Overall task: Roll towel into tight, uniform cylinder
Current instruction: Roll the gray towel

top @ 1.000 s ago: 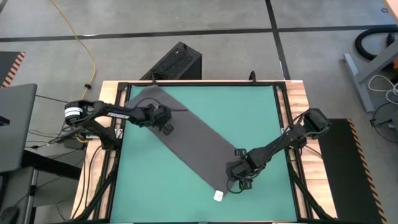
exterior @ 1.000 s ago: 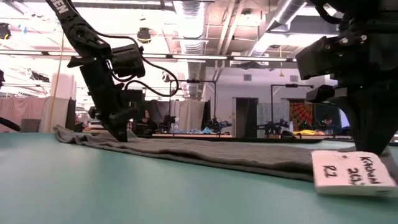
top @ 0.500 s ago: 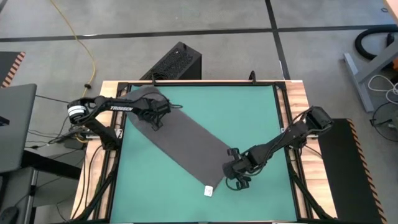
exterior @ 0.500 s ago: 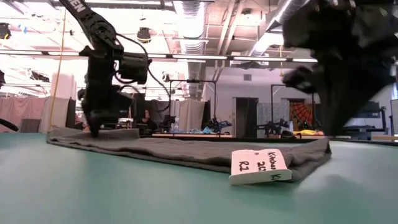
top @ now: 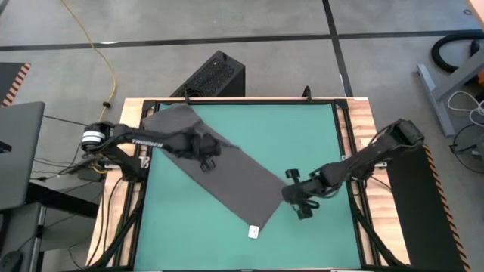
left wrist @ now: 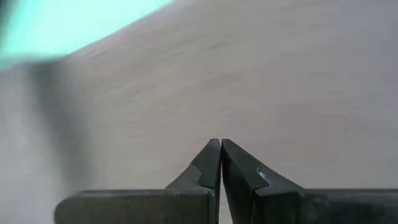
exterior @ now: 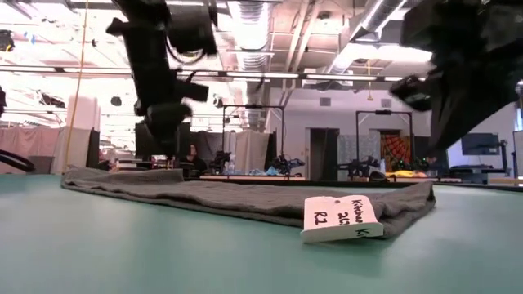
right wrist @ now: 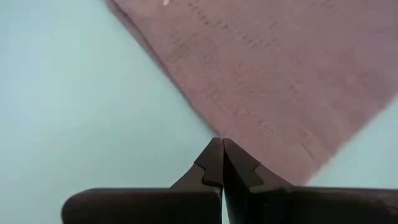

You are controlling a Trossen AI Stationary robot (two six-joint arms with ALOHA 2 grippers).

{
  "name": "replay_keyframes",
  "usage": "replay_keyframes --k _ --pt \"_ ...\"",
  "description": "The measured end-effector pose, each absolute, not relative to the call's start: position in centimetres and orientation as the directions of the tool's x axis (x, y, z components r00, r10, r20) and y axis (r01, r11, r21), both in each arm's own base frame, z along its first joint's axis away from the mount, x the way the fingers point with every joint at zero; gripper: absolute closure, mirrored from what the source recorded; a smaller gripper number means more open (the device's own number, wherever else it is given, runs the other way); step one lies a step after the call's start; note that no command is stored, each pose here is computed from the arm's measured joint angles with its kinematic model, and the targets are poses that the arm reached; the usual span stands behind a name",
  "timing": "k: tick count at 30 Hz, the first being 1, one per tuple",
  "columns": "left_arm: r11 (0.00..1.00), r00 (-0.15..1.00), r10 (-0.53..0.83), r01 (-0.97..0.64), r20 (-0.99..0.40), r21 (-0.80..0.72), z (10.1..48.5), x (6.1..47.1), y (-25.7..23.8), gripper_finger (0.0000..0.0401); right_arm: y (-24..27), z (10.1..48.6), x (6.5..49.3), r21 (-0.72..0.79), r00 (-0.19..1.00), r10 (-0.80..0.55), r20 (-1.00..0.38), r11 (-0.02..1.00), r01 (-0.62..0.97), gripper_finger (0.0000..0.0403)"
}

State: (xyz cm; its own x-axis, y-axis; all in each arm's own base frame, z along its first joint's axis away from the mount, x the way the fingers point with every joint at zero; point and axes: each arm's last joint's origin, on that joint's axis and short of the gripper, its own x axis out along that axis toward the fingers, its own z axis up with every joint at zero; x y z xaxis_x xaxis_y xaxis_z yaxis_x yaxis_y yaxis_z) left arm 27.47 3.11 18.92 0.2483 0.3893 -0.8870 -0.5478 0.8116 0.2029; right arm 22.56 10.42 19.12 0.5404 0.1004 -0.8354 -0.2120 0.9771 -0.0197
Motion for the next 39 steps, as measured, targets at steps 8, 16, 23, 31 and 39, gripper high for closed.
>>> replay_keyframes --k 8,16,23,31,39 --pt "0.953 0.718 0.127 -0.279 -0.684 -0.116 19.1 31.9 -7.9 0.0391 10.8 20.9 20.2 -0.274 0.646 0.020 -0.763 0.895 -0.352 0.0378" --pt "0.983 0.873 -0.056 -0.036 -0.484 -0.179 17.1 34.9 -15.3 0.0311 10.5 19.9 20.4 -0.449 0.626 -0.126 -0.769 0.804 -0.390 0.0323" --pt "0.998 0.819 -0.047 0.010 -0.571 -0.069 15.0 40.2 -20.2 0.0214 10.7 17.7 20.8 -0.498 0.533 -0.193 -0.824 0.695 -0.518 0.0219" --pt "0.998 0.658 0.064 -0.046 -0.751 0.044 14.4 45.4 -22.2 0.0187 10.5 16.6 20.5 -0.500 0.451 -0.241 -0.859 0.582 -0.641 0.0154" --pt "0.995 0.563 0.079 -0.095 -0.822 0.030 15.6 47.3 -22.4 0.0191 10.4 16.4 20.5 -0.520 0.461 -0.242 -0.854 0.434 -0.736 0.0162"
